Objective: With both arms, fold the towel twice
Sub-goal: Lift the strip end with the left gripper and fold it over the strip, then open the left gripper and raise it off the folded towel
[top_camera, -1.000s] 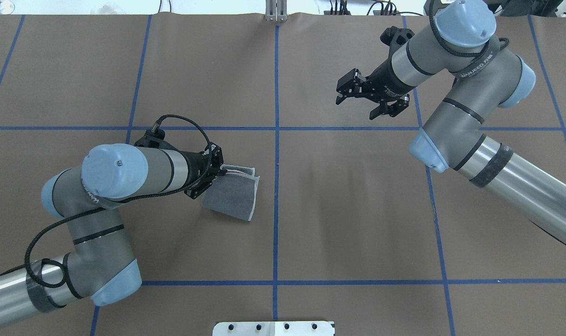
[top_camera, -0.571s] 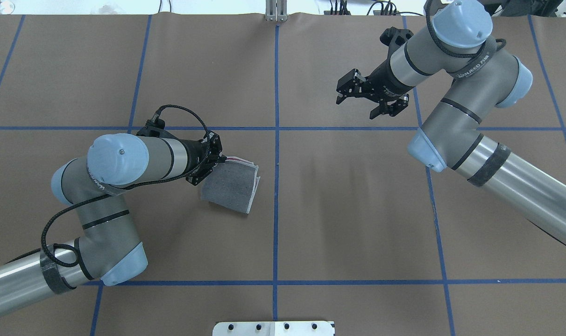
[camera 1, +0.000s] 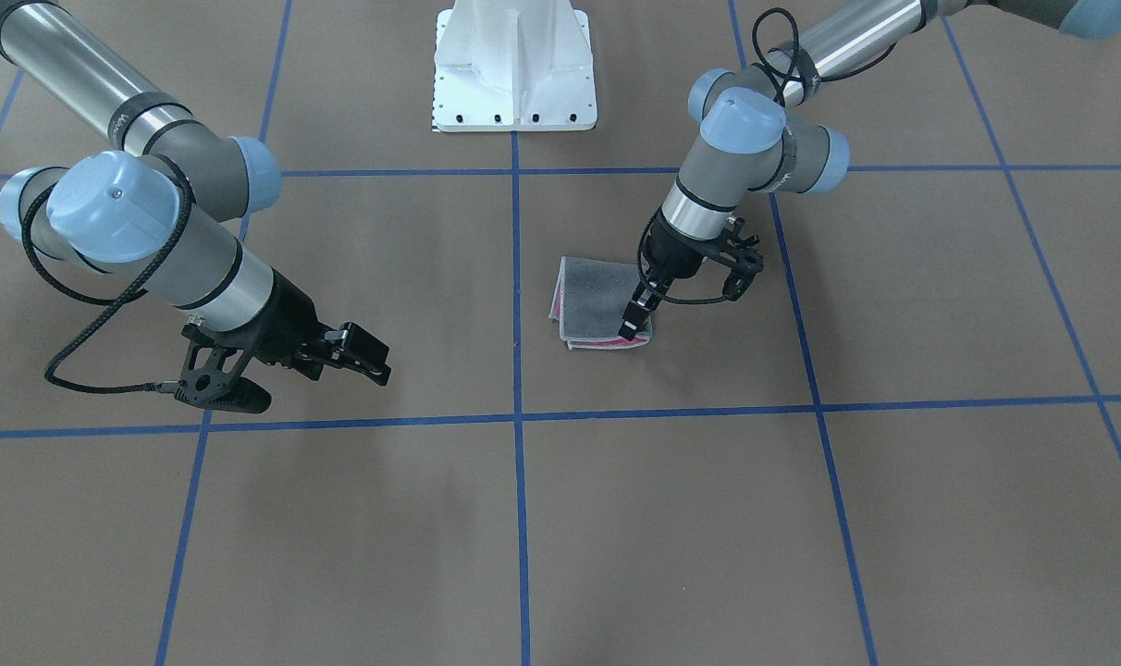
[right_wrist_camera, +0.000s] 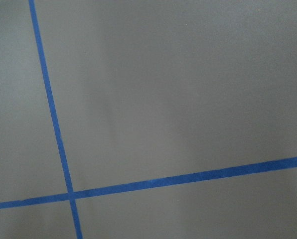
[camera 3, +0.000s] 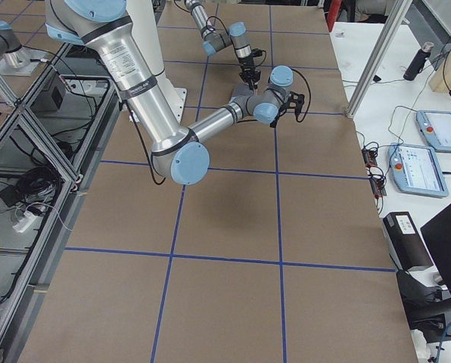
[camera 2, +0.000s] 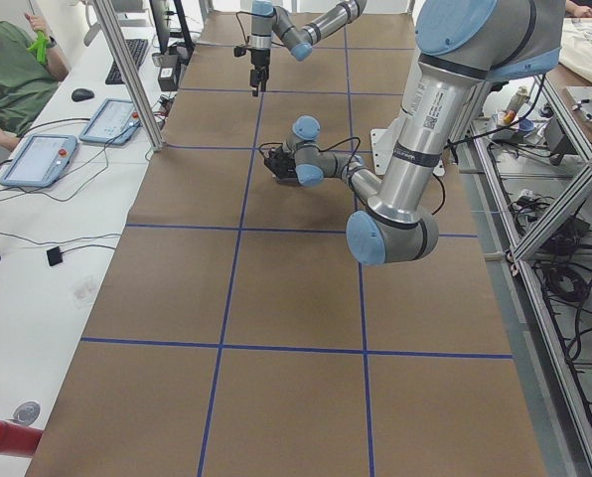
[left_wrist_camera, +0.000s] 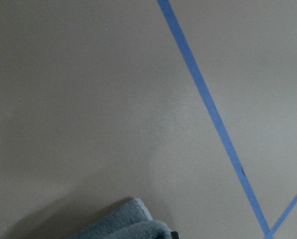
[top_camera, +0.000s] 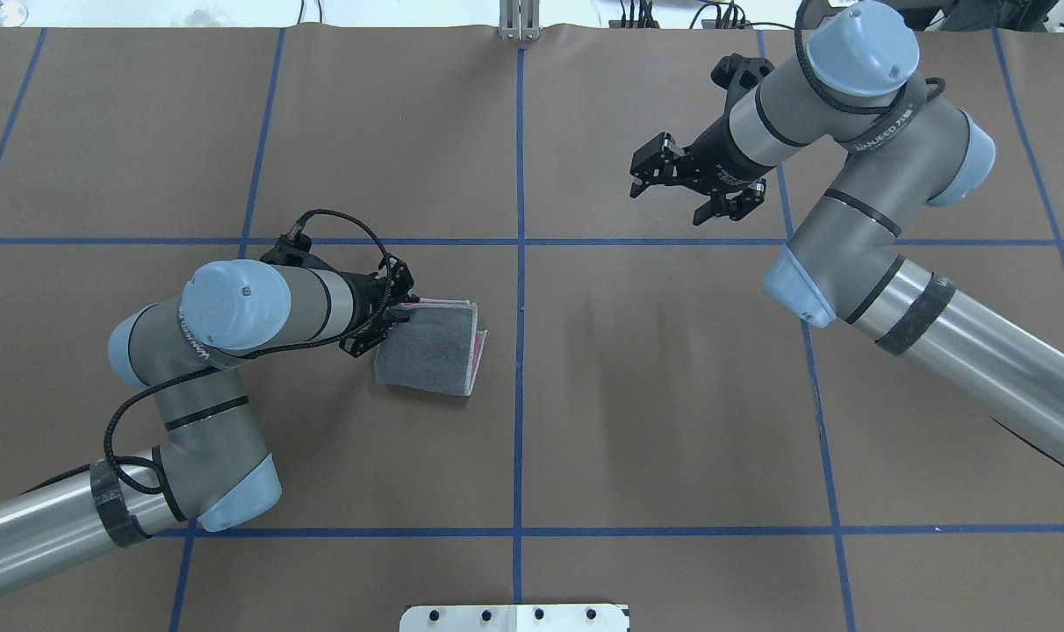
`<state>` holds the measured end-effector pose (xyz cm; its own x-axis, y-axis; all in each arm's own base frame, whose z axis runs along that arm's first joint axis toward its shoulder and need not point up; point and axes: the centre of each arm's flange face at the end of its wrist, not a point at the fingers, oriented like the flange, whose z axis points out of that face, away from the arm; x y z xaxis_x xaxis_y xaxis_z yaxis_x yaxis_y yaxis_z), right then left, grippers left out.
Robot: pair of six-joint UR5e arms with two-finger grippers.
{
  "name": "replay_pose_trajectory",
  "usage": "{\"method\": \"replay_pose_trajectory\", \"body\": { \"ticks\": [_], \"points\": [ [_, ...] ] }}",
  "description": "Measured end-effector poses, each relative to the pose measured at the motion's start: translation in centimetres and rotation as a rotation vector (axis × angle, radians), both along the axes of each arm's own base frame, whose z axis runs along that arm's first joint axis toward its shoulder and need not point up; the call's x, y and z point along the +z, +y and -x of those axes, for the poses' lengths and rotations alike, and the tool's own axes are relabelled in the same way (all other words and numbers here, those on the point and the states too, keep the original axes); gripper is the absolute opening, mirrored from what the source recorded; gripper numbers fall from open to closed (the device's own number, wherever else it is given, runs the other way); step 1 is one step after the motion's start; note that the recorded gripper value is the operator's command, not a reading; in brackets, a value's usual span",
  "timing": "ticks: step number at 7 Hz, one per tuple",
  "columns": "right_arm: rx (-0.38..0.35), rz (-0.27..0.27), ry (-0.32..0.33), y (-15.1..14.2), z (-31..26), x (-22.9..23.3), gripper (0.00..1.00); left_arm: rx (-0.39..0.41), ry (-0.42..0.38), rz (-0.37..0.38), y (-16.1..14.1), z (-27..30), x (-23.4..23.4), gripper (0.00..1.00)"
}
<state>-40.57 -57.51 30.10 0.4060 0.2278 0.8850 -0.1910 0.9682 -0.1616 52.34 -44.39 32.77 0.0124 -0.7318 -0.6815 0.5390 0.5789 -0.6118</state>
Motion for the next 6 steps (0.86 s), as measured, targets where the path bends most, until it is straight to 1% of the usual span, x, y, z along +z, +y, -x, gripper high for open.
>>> {"method": "replay_pose_trajectory", "body": {
  "ticks": [2,3,5,6],
  "points": [
    [0.001,-0.003,0.0,0.0,0.1,-0.1,0.99,0.007,0.016,-0.016,-0.4,0.7,-1.0,1.0],
    [0.001,-0.005,-0.002,0.0,0.1,-0.3,0.99,0.018,0.038,-0.012,-1.2,2.2,-1.9,1.0],
    [0.011,-0.013,-0.007,-0.3,0.0,-1.3,0.99,0.035,0.092,-0.003,-4.9,8.1,-3.9,1.0],
    [0.035,-0.018,0.003,-1.0,-0.9,-1.1,0.99,0.053,0.094,-0.033,-7.2,11.9,-4.3,1.0]
  ]
}}
